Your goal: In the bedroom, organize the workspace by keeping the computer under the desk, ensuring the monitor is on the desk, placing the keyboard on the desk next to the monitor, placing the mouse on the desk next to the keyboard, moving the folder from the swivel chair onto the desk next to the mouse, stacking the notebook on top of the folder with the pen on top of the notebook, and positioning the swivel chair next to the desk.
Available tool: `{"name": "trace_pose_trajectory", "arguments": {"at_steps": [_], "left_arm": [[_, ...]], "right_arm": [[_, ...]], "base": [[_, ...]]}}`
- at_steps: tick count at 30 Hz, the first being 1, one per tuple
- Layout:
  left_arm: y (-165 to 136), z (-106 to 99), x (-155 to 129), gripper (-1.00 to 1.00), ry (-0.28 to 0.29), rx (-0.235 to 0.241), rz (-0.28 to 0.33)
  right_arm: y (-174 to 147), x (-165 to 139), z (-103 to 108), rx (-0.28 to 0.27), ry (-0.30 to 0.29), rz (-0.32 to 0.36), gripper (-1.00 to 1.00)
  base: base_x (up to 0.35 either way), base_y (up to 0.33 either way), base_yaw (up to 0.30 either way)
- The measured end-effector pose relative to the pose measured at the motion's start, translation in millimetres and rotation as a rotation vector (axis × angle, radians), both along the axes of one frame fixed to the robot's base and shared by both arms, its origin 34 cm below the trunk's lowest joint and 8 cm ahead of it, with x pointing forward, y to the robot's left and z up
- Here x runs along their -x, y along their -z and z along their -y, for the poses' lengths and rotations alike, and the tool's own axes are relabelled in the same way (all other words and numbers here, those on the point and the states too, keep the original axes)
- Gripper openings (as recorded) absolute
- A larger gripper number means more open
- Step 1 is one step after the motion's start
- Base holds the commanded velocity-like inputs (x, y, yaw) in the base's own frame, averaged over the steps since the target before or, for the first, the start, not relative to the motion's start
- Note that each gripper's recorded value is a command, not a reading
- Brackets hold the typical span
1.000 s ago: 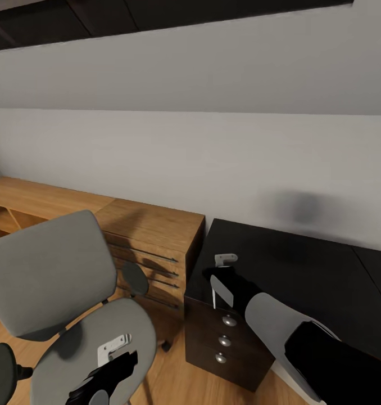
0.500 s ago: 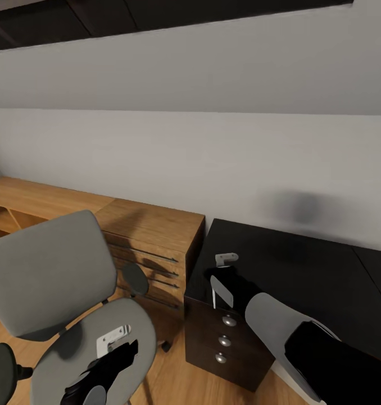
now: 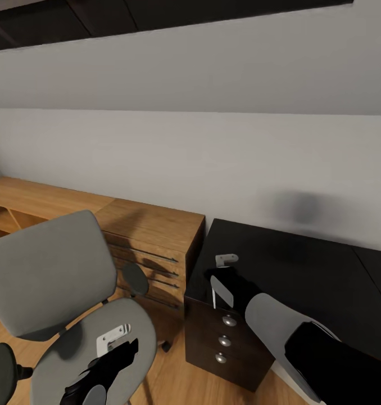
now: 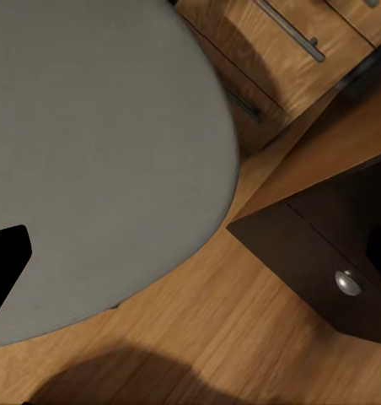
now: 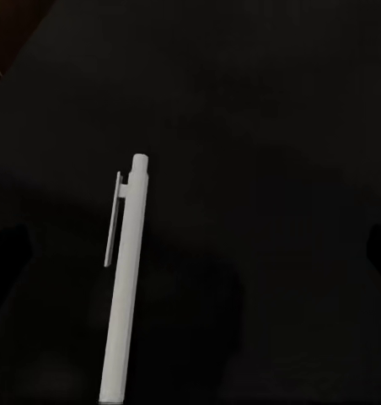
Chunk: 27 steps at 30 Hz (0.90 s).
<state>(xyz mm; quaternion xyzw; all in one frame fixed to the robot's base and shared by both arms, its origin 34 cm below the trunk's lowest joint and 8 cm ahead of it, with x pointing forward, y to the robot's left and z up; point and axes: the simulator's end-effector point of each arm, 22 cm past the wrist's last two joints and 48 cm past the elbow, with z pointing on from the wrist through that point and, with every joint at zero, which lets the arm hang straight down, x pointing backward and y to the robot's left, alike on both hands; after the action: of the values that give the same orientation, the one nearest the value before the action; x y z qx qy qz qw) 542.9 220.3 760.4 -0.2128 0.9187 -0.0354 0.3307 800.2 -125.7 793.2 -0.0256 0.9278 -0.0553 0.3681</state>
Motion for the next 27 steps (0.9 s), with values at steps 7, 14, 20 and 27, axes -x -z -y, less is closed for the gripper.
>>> {"name": "trace_pose_trajectory", "arguments": {"at_steps": [7,14,20,27], "left_arm": [[-0.1,-0.2,0.0,1.0,0.0,0.0,0.0],[0.0,0.2,0.0,1.0,0.001,-0.001,-0.001],[0.2,0.4,0.3,1.0,0.001,-0.001,-0.001],[0.2,0.4,0.3,1.0,0.001,-0.001,-0.001]], "right_arm": [[11.9,9.6,-0.3,-0.003,0.001,-0.018,1.0],[16.1,12.2,3.3,0.004,0.007,-0.023,1.0],[27.3,18.6,14.1,0.029,0.018,-0.036,1.0],[28.1,18.7,18.0,0.056,0.009,-0.032,1.0]], "base": [[0.0,0.0,0.194],[0.0,0.0,0.094],[0.0,0.0,0.004],[0.0,0.0,0.0]]}}
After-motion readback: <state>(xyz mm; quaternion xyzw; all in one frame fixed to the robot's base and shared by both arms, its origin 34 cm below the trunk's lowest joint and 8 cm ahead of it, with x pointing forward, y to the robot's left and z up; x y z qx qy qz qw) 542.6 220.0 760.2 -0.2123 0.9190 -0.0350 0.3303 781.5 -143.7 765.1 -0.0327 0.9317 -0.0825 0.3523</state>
